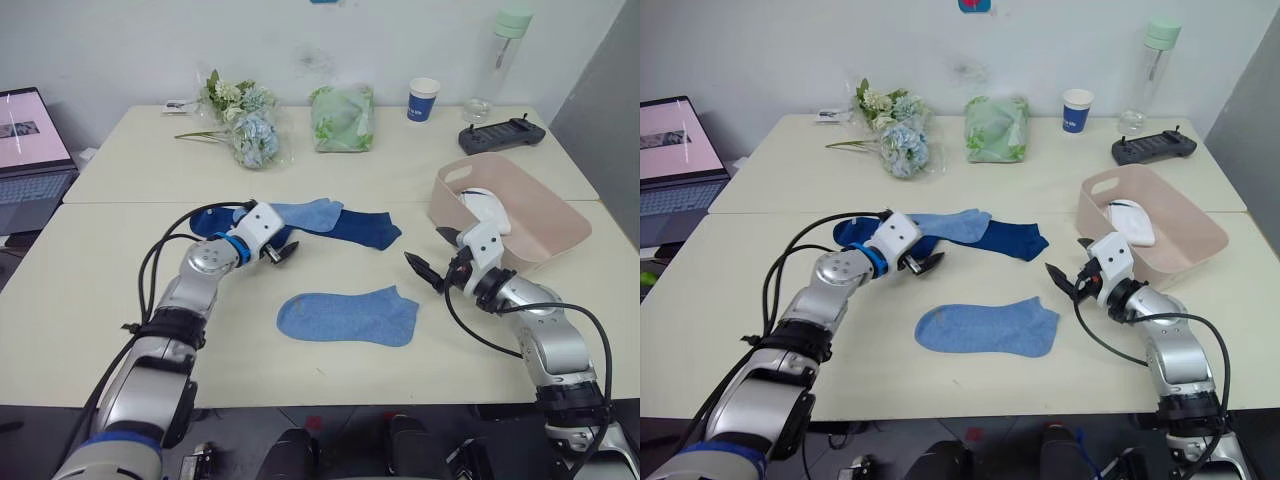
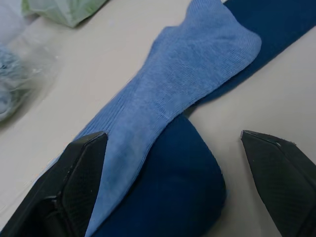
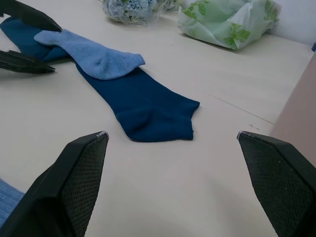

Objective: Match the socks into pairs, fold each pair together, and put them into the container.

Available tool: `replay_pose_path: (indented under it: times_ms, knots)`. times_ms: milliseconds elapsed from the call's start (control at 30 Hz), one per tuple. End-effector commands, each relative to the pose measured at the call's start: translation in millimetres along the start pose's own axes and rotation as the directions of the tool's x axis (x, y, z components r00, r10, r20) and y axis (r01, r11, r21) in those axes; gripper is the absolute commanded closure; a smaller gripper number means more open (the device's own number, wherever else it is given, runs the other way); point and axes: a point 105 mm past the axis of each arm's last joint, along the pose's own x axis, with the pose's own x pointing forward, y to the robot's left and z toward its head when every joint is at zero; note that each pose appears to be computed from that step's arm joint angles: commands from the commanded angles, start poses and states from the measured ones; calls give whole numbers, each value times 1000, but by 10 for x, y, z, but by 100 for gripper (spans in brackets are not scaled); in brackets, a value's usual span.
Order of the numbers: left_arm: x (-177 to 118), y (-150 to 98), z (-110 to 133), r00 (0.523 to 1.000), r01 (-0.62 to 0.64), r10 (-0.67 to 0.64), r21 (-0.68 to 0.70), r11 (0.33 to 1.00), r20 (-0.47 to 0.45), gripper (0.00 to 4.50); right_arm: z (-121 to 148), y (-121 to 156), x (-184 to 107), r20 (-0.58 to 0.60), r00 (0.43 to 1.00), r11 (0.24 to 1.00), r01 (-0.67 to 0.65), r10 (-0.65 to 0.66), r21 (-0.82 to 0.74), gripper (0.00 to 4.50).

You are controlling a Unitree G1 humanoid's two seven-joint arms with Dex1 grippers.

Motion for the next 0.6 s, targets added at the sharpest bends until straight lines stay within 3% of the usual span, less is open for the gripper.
replay_pose_path:
  times_ms: [33, 67, 167, 533, 600]
  knots:
    - [103, 23, 37, 999, -46, 46, 25, 999, 16, 2, 175, -15, -27, 48, 999, 999, 21, -19, -46, 0]
    - [124, 24, 50, 998, -51, 51, 23, 998, 22, 2, 172, -8, -30, 47, 999, 999, 22, -19, -47, 0]
    - [184, 41, 140, 995, -77, 76, 12, 997, 59, 66, 172, 9, -45, 44, 999, 999, 26, -24, -47, 0]
    - [219, 48, 249, 991, -75, 75, -1, 997, 115, 420, 171, 34, -41, 33, 999, 997, 18, -16, -71, 0]
    - [219, 54, 268, 989, -77, 76, -2, 997, 124, 447, 173, 47, -38, 34, 999, 998, 15, -13, -68, 0]
